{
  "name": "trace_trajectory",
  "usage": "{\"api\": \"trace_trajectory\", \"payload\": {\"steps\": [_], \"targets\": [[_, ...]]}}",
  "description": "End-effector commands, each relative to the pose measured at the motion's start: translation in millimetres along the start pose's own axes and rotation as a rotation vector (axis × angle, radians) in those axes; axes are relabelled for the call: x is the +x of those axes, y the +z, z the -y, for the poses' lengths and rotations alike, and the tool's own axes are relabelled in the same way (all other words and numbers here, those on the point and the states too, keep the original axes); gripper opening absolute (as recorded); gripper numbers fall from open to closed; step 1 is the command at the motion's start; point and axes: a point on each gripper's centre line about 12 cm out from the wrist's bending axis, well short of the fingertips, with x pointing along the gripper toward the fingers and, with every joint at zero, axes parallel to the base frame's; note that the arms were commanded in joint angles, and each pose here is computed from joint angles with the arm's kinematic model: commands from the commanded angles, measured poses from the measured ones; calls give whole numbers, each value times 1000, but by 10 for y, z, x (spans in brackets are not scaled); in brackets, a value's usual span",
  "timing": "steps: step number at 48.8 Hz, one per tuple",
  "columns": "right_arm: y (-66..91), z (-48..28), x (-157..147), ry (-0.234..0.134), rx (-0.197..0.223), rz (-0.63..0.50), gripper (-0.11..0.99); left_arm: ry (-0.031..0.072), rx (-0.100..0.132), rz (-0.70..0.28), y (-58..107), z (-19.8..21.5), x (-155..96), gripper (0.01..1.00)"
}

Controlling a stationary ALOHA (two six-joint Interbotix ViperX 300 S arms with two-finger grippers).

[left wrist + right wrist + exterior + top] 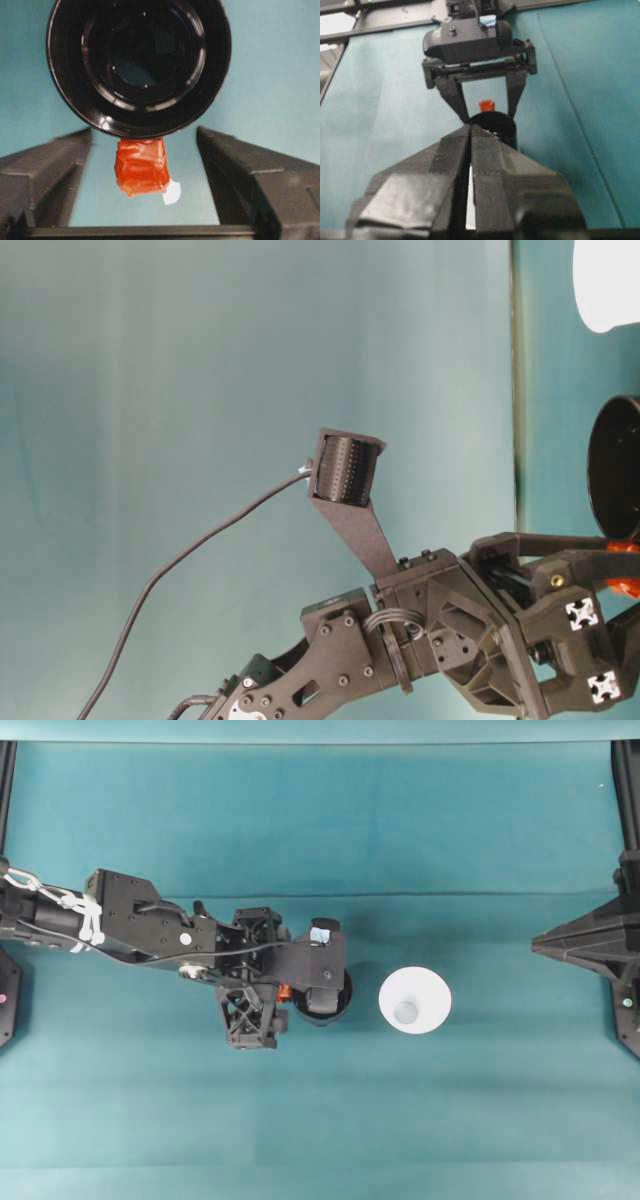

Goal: Put the paper cup into the moved red handle cup holder.

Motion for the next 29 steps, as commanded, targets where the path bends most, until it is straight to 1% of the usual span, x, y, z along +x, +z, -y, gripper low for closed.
{"api": "trace_trajectory", "payload": {"steps": [1,5,7,8,9,17,22,26,29], "targets": [[28,-5,6,1,9,6,-90,0,9,19,36,27,-40,884],[28,-5,6,1,9,6,-90,-2,14,16,35,39,-57,891],[28,-5,6,1,9,6,-90,-1,16,25,55,42,-112,892],[28,-5,6,1,9,6,-90,0,15,31,69,34,-149,893],[35,-6,5,1,9,8,-90,0,16,37,79,39,-184,893],[13,0,6,-2,16,-7,-90,7,14,132,163,25,-637,894],[-16,4,7,-6,17,-35,-90,10,13,176,127,21,-902,893],[-28,11,3,-11,18,-49,-89,13,14,202,57,22,-1101,892],[-32,22,2,-18,19,-58,-89,13,13,212,-10,29,-1196,891]]}}
